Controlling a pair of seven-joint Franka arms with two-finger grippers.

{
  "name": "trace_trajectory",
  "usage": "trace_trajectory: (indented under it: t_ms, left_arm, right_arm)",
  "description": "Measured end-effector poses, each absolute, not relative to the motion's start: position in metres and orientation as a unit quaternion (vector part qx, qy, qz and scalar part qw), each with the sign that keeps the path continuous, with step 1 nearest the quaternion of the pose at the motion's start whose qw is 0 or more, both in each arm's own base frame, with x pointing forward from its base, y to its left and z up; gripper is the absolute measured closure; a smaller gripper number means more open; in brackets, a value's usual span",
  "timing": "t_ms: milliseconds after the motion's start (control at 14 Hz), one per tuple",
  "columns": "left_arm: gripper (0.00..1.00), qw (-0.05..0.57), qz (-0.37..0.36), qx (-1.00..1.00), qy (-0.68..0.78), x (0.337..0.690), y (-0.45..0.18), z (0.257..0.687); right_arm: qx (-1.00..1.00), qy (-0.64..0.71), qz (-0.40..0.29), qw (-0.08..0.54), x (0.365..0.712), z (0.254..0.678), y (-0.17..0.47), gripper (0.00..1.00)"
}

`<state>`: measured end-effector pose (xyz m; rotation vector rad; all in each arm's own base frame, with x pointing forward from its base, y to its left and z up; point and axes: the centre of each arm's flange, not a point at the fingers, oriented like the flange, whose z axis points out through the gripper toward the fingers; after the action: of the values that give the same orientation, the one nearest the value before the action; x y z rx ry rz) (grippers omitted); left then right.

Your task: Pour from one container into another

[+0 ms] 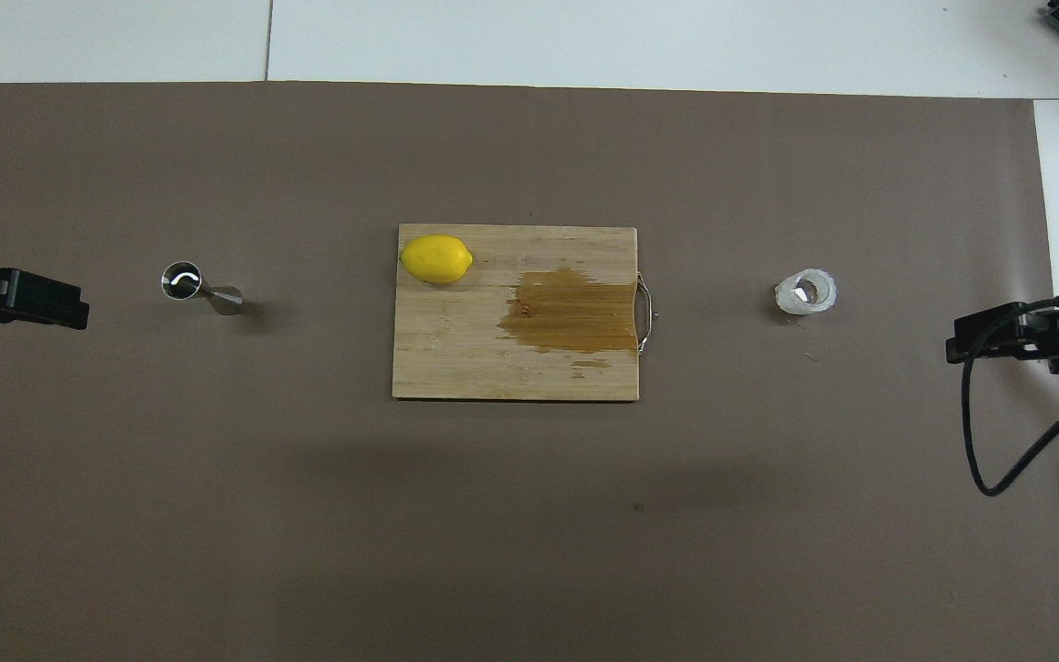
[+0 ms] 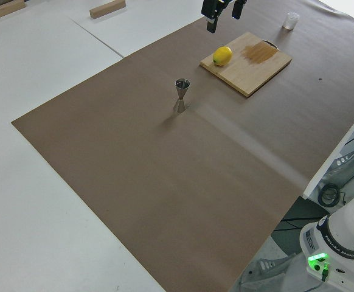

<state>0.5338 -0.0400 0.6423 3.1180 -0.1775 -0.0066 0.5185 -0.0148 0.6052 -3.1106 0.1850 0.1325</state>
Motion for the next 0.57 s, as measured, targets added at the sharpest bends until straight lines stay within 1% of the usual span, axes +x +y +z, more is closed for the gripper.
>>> trace_trajectory:
  t_ms: [570]
  left_arm:
    - [0.00,0.009,-0.007,0.998,-0.059,0.5322,-0.0391,0.6391]
  right_arm:
    - [-0.997,0.059,0.042,0.011,0.5185,0.6052,-0.0148,0.00]
